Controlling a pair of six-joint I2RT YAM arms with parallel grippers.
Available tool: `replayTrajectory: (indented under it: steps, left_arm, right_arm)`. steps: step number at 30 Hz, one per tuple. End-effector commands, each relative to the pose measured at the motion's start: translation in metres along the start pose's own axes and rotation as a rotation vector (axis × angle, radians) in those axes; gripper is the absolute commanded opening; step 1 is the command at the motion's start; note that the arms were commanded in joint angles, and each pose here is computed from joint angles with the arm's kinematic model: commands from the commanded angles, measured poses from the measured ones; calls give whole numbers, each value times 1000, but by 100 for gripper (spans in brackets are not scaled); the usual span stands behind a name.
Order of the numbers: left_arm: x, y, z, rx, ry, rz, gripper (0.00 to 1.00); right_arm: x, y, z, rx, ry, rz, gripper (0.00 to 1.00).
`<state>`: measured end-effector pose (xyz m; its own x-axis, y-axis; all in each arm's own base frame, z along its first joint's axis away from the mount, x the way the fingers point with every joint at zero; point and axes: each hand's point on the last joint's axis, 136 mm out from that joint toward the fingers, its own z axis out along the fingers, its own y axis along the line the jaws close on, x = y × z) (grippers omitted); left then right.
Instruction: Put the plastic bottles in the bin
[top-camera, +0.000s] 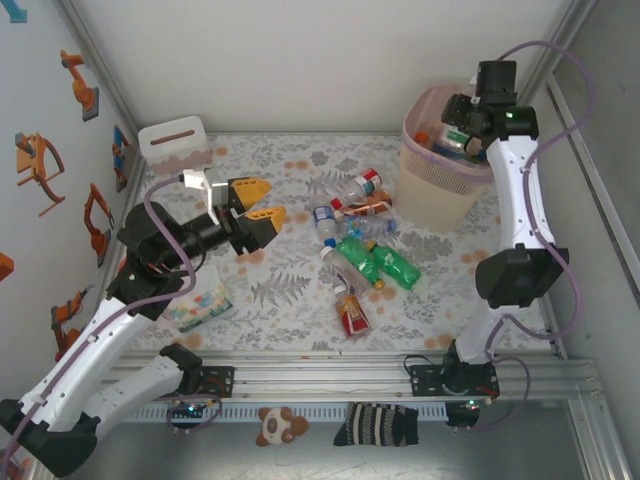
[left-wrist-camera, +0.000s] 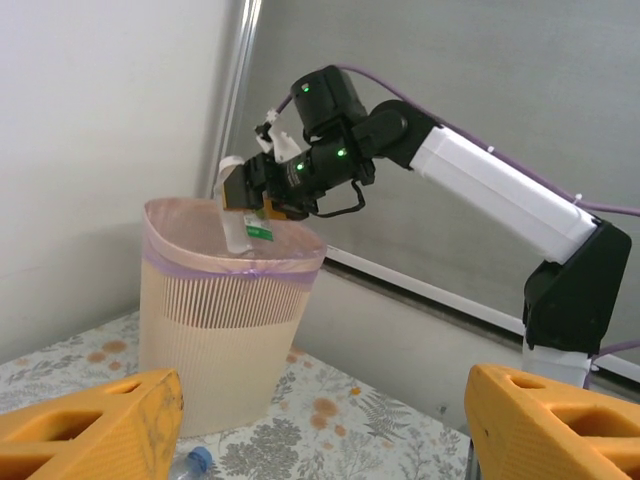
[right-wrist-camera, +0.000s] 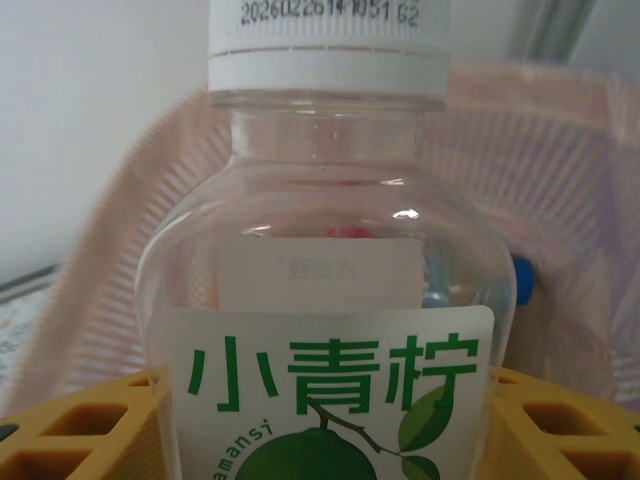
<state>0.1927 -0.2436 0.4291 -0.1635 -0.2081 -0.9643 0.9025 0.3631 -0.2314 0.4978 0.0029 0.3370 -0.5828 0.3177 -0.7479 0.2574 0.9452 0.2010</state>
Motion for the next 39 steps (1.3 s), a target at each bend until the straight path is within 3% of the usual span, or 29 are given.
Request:
replayTrajectory:
  steps: [1,11,22,29,39]
  left_arm:
    - [-1,1,2,6,-15,-6,73]
    - [9,7,4,-5,9,-19,73]
    - [16,11,5,-17,27,-25,73]
    - [18,14,6,-26,36,-29,73]
    - [21,17,7,-37,51,-28,73]
  right_arm:
    - [24,-17,14,84,71,39,42]
    - [85,-34,59,135,255,37,44]
    - [116,-43,90,164,358,44,54]
    - [101,-41,78,162,325,47,73]
    - [68,-38,43,152,238,37,78]
